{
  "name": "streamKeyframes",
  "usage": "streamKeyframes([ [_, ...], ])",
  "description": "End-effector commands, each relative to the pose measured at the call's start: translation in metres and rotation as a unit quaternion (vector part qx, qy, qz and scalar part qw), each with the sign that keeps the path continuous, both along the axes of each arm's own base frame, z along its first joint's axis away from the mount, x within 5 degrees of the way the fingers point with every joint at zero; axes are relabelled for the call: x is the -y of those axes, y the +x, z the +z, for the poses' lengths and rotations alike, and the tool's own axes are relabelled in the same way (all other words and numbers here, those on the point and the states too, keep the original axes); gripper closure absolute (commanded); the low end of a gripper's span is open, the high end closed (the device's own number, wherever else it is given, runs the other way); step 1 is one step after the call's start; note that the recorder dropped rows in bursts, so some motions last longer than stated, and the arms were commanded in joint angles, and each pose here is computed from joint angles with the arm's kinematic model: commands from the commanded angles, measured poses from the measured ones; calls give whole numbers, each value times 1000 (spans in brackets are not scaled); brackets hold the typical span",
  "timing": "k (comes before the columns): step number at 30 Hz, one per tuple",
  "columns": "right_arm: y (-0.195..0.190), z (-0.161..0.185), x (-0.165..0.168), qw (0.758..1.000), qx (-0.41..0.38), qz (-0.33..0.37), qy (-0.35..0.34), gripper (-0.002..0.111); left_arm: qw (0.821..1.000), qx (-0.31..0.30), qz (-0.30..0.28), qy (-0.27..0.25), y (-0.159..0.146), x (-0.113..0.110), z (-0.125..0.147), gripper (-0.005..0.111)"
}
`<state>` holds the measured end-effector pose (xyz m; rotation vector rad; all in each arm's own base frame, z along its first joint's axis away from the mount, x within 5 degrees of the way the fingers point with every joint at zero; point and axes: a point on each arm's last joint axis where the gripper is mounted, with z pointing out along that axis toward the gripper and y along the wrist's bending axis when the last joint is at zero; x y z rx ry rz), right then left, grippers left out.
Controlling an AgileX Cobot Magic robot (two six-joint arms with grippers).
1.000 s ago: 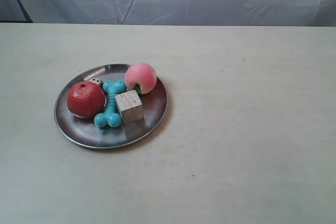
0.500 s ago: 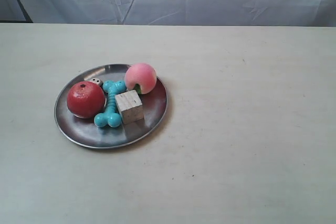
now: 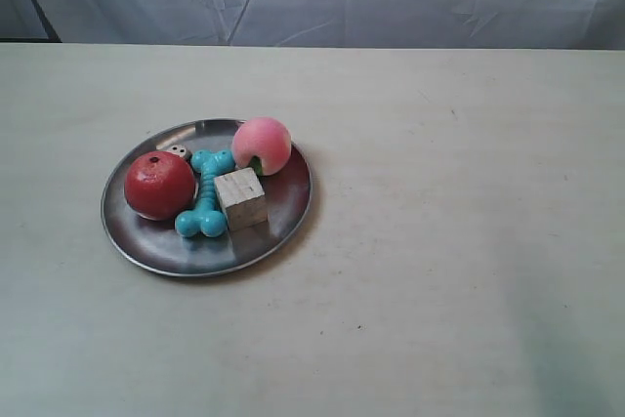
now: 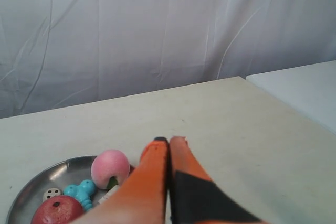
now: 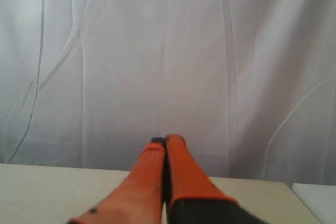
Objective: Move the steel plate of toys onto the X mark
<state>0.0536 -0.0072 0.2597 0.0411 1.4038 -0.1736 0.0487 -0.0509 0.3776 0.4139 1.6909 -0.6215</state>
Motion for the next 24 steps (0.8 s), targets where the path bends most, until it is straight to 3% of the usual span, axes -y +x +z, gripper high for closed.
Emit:
streamKeyframes([
  [1,0,-33,1,1000,-2,-7,-8,108,1000,5,0,-2,-2,-1,1,107],
  [11,2,-57,-1,995,-100,4,5,108,1000,17,13,11,0,-3,1,107],
  [24,2,-58,-1,995,-104,4,5,108,1000,17,13,11,0,-3,1,107],
])
